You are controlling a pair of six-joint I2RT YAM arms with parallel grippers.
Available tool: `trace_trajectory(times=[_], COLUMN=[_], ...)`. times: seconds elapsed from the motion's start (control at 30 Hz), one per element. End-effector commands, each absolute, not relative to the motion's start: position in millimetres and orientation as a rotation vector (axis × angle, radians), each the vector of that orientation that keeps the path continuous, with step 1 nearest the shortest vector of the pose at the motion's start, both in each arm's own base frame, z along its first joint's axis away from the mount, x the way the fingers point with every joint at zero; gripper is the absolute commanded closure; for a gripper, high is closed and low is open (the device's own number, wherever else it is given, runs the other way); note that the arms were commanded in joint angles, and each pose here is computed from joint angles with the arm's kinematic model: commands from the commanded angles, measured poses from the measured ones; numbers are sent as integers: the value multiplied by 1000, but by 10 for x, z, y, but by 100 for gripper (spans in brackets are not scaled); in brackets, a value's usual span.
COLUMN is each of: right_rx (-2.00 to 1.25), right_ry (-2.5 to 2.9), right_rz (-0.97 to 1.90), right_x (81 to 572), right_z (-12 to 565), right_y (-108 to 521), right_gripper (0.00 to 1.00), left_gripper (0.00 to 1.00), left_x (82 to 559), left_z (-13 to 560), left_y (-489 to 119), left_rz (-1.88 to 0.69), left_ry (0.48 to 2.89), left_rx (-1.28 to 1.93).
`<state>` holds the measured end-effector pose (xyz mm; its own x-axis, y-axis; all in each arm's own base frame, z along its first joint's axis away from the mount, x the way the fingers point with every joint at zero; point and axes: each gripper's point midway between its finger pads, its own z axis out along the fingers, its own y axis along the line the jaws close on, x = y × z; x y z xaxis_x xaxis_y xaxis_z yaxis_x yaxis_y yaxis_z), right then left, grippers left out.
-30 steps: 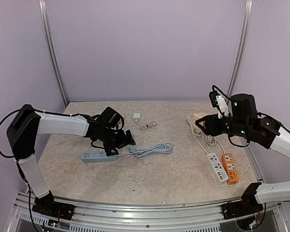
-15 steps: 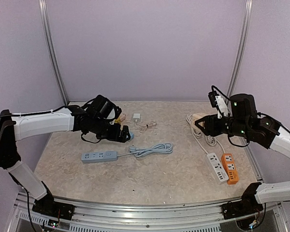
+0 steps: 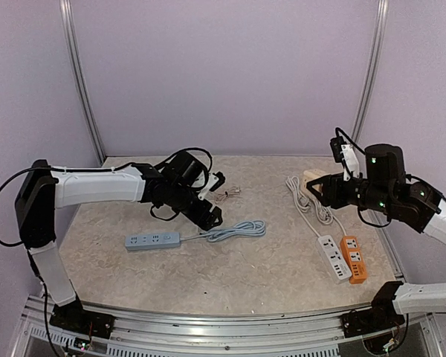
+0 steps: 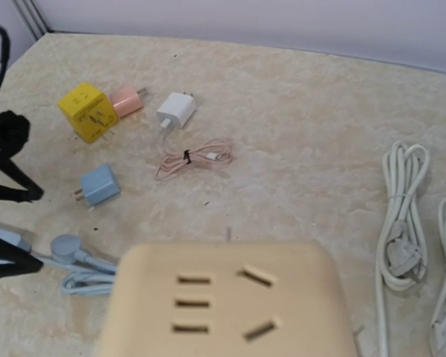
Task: Insert the plug
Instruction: Move the socket to the center of the board.
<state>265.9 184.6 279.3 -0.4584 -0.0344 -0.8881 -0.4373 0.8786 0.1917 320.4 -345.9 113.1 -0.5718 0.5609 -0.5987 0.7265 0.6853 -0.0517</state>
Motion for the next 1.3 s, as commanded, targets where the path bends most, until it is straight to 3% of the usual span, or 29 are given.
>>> trace_trajectory(times=[0.0, 0.87, 1.13, 1.27], right_rx=[-316, -315, -309, -305], right_ry=[1988, 1963, 1972, 1962], right_rz=[450, 405, 428, 421], right_x=[2668, 2624, 2626, 2620], right_z=[2867, 2965, 2902, 2943], right_y=[1744, 1633, 1666, 1642], right_gripper=[100, 100, 100, 100], left_gripper=[10, 38, 77, 85], left_x=[3172, 3202, 3260, 3400], left_z=[1037, 253, 192, 242], left_y=[-3783, -4256, -4369, -4438], left_rz=[-356, -285, -301, -284], left_ry=[2274, 2380, 2403, 2417], left_rx=[1181, 1263, 1213, 1105])
